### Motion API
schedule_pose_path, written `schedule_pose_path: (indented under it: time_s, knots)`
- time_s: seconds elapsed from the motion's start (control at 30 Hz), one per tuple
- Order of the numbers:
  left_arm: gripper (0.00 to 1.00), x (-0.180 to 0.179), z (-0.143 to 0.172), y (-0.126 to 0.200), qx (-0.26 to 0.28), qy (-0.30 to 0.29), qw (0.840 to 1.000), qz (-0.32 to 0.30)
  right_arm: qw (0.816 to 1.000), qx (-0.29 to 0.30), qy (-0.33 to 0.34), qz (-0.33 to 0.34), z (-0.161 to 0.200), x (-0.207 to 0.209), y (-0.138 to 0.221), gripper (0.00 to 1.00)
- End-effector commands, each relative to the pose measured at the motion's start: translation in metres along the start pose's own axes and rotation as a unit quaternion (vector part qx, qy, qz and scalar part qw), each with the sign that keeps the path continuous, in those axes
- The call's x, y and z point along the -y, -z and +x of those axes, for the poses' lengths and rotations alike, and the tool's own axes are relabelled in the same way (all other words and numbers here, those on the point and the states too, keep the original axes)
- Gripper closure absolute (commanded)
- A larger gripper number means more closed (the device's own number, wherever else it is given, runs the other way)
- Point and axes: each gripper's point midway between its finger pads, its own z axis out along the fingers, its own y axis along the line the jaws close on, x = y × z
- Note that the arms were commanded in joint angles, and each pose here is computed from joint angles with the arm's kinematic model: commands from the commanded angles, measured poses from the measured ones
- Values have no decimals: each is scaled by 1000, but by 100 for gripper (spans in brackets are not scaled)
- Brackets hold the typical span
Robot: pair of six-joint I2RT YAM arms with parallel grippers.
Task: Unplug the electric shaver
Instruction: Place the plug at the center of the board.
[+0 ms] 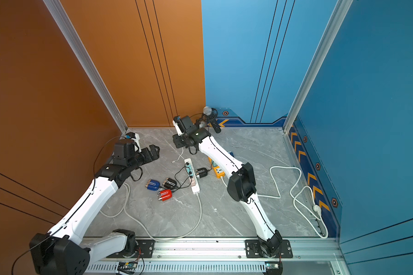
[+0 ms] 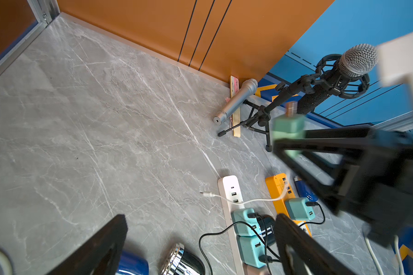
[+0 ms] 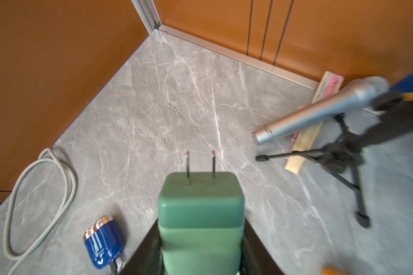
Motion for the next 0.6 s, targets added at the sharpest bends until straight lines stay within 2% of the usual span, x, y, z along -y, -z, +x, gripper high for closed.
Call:
schedule_pose_path:
  time_s: [0.0, 0.1, 0.3, 0.57]
  knots:
    - [1, -14, 2, 7, 8, 0, 1000, -22, 1000, 12, -4, -14, -2, -24, -18, 65]
    - [1, -20, 6, 10, 8, 0, 1000, -25, 1000, 13, 4, -14, 12, -35, -46, 65]
    - [1, -31, 16, 12, -2, 0, 999, -33, 1000, -19, 4, 18, 55, -32, -90, 65]
    - [1, -35, 25, 13, -6, 1, 999, -35, 997, -35, 14, 66, 88, -22, -119, 63]
